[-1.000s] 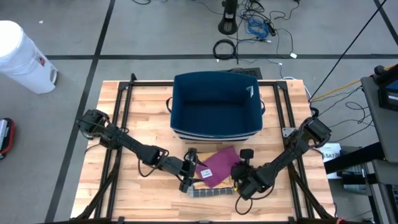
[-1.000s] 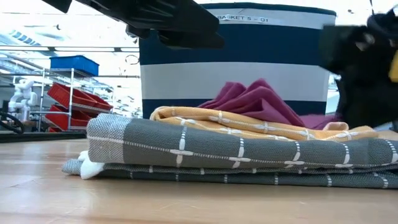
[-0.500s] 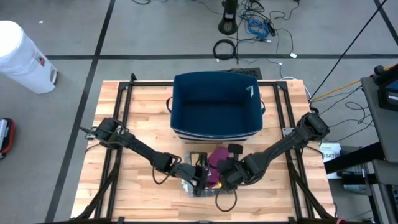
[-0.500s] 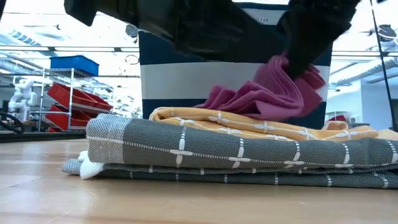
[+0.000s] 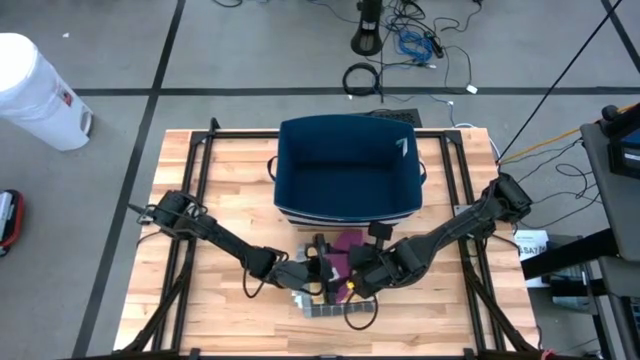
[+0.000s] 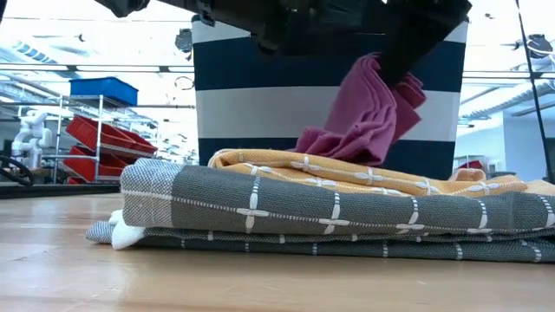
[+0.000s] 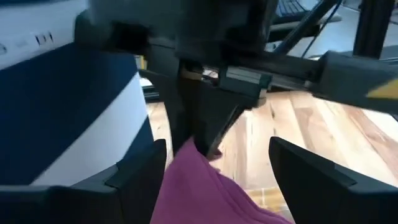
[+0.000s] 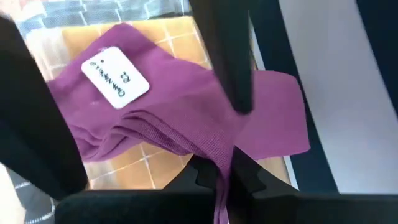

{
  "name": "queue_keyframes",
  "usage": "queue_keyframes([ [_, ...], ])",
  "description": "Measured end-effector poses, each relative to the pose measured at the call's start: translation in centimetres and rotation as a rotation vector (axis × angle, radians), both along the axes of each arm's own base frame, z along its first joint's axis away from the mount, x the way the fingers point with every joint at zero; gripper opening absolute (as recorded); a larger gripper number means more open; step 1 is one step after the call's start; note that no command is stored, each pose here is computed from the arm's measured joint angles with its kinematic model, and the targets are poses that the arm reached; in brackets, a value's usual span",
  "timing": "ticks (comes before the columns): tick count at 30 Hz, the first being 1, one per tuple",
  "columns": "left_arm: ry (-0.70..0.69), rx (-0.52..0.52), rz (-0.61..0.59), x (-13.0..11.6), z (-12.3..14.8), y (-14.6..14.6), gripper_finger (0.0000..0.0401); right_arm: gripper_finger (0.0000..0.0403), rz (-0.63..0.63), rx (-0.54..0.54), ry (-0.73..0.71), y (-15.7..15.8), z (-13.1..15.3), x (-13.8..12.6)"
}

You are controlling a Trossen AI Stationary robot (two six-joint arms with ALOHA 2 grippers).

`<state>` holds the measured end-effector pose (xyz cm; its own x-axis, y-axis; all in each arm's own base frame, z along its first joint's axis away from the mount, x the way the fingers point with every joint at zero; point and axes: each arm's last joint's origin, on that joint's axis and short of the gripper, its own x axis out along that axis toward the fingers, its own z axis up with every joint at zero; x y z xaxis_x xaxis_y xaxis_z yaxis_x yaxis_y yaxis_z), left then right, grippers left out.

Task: Fold towel
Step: Stack the stacked towels on the gray towel

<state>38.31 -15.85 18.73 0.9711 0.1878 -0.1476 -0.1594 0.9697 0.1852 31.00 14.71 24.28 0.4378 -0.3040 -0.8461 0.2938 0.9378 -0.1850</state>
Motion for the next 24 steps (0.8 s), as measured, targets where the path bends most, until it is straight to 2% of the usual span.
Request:
queue_keyframes([
  [10, 0.045, -0.004, 0.089, 0.1, -1.3, 0.3, 0.0291, 0.0000, -0.006, -0.004, -0.027, -0.5, 0.1, 0.5],
  [17, 0.106, 0.068, 0.240, -0.3, -2.0, 0.9, 0.0291, 0.0000, -0.009, -0.005, -0.028, -0.5, 0.1, 0.5],
  [24, 0.158, 0.092, 0.300, -0.5, -2.6, 1.3, 0.0278, 0.0000, -0.006, -0.005, -0.027, -0.4, 0.1, 0.5],
])
